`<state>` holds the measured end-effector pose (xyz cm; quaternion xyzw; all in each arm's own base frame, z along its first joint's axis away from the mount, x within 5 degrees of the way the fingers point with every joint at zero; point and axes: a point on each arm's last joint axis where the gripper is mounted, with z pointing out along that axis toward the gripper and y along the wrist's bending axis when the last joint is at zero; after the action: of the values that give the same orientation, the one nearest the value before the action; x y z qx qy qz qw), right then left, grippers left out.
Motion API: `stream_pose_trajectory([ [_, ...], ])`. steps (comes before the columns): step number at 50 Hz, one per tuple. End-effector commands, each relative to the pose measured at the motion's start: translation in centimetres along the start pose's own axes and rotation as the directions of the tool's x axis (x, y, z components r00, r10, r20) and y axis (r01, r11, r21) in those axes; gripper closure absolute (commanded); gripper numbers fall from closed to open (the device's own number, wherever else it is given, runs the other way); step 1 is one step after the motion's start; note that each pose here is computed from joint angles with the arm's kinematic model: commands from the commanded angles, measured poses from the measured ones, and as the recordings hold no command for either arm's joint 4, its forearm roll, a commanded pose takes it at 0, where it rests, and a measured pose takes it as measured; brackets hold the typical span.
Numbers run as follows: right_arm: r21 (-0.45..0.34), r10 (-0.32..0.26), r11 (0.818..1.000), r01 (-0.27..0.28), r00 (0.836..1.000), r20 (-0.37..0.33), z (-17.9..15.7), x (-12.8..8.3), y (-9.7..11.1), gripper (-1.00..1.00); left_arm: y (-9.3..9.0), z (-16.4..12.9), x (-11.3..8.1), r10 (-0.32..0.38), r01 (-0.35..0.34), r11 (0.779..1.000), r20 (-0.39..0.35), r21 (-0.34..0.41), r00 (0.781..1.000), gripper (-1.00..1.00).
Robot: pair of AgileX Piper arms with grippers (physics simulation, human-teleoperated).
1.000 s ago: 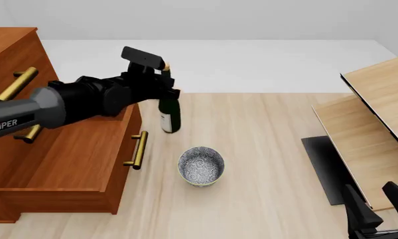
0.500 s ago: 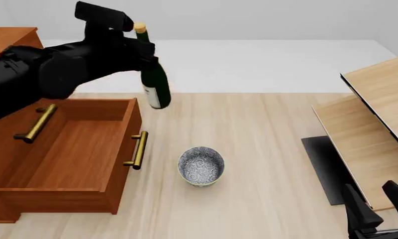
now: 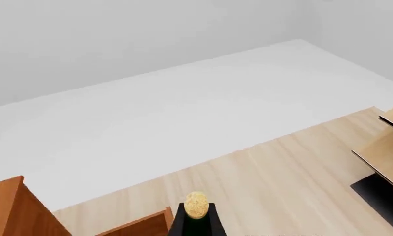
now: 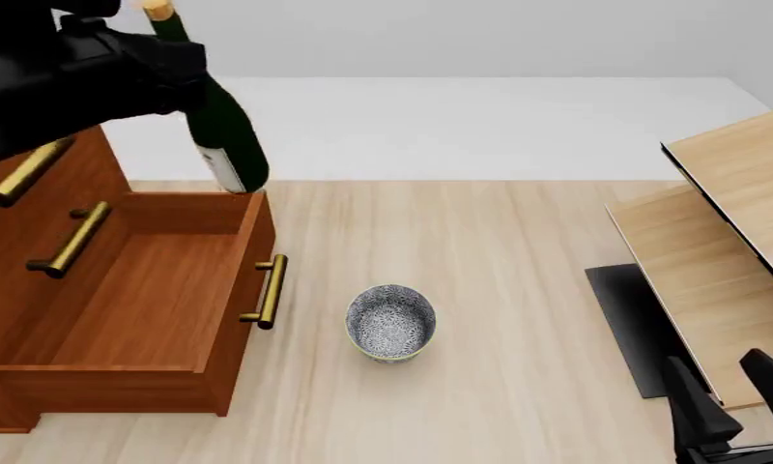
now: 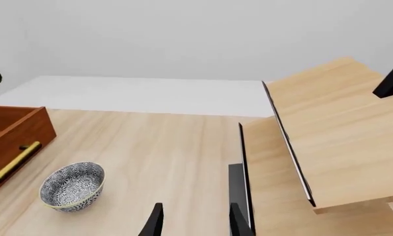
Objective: Put the wine bottle in the bottom drawer of the cabinet.
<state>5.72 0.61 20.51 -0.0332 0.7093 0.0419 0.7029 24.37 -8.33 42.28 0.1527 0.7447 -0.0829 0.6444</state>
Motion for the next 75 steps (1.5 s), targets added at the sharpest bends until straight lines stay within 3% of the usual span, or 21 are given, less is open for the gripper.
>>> stream_pose_trajectory([
  [1,-0.003,-0.002,1.000,0.002,1.000,0.002,0.0,0.0,0.0,-1.00,0.9,-4.5,-1.1,0.006,-0.004,0.999,0.041,-0.042,0.999,1.00],
  [16,-0.012,-0.003,1.000,0.003,1.000,0.003,0.0,0.0,0.1,-1.00,1.6,-7.0,1.0,-0.001,0.001,0.996,-0.002,-0.090,1.000,1.00],
  [42,-0.025,0.003,1.000,-0.003,1.000,0.005,0.1,-0.1,0.1,-1.00,1.6,-9.3,2.4,-0.021,0.017,0.995,-0.042,-0.103,0.999,1.00],
  [53,-0.026,0.004,1.000,-0.004,1.000,0.006,0.1,-0.1,0.2,-1.00,1.7,-9.8,3.2,-0.022,0.015,0.993,-0.054,-0.117,0.998,1.00],
  [66,-0.026,0.002,1.000,-0.002,1.000,0.004,0.1,-0.1,0.2,-1.00,1.7,-9.8,5.9,-0.045,0.030,0.991,-0.108,-0.134,0.993,1.00],
  [75,-0.026,0.003,1.000,-0.003,1.000,0.004,0.1,-0.1,0.2,-1.00,1.9,-9.3,6.1,-0.025,0.005,0.991,-0.150,-0.134,0.988,1.00],
])
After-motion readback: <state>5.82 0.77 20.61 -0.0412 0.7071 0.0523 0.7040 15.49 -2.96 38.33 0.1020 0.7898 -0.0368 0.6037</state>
